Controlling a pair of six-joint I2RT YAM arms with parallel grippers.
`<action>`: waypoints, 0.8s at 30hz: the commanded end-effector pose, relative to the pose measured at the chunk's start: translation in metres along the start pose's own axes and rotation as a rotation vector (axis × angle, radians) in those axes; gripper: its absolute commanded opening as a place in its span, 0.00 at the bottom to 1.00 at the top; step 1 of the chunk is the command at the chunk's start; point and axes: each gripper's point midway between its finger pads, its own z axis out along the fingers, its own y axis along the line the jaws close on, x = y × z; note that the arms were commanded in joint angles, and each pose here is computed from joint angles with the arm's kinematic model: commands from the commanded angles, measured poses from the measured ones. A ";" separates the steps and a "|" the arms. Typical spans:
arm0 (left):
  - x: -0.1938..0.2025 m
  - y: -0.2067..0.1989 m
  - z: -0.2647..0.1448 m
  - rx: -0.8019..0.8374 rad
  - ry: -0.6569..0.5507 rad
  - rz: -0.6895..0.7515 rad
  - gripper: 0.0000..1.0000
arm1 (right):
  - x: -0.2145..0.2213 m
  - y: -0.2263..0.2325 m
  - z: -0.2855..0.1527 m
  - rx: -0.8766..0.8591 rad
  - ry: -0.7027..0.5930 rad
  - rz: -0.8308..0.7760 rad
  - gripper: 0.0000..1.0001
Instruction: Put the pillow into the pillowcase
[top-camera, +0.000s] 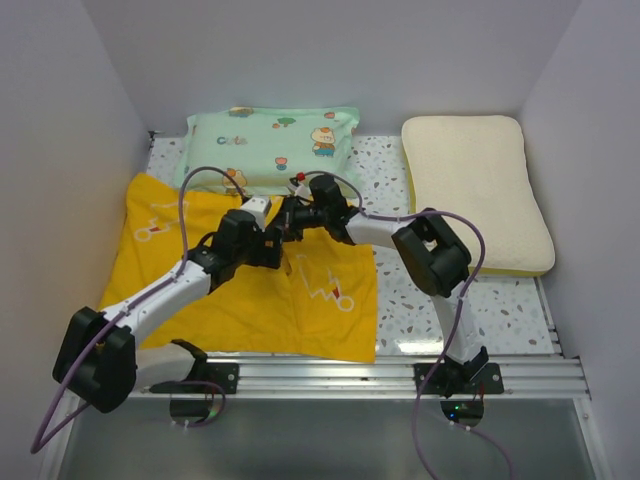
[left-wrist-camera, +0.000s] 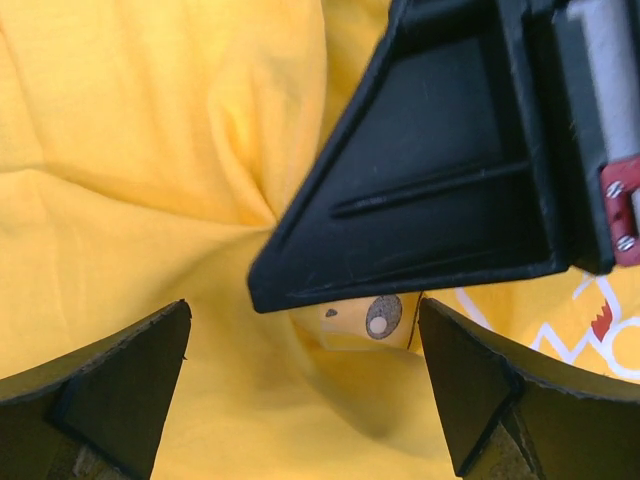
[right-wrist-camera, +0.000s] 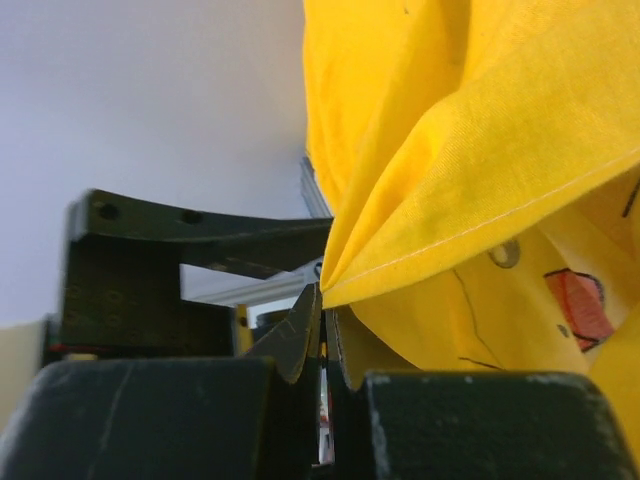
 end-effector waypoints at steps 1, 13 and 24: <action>-0.015 -0.006 0.000 -0.016 -0.102 -0.035 1.00 | -0.004 0.055 -0.008 -0.138 -0.026 -0.005 0.00; -0.024 0.020 0.007 -0.184 -0.090 -0.009 0.52 | 0.009 0.056 -0.013 -0.136 -0.002 0.012 0.00; -0.011 0.011 -0.005 -0.105 -0.057 0.025 0.01 | -0.031 0.026 -0.146 0.317 0.071 -0.528 0.80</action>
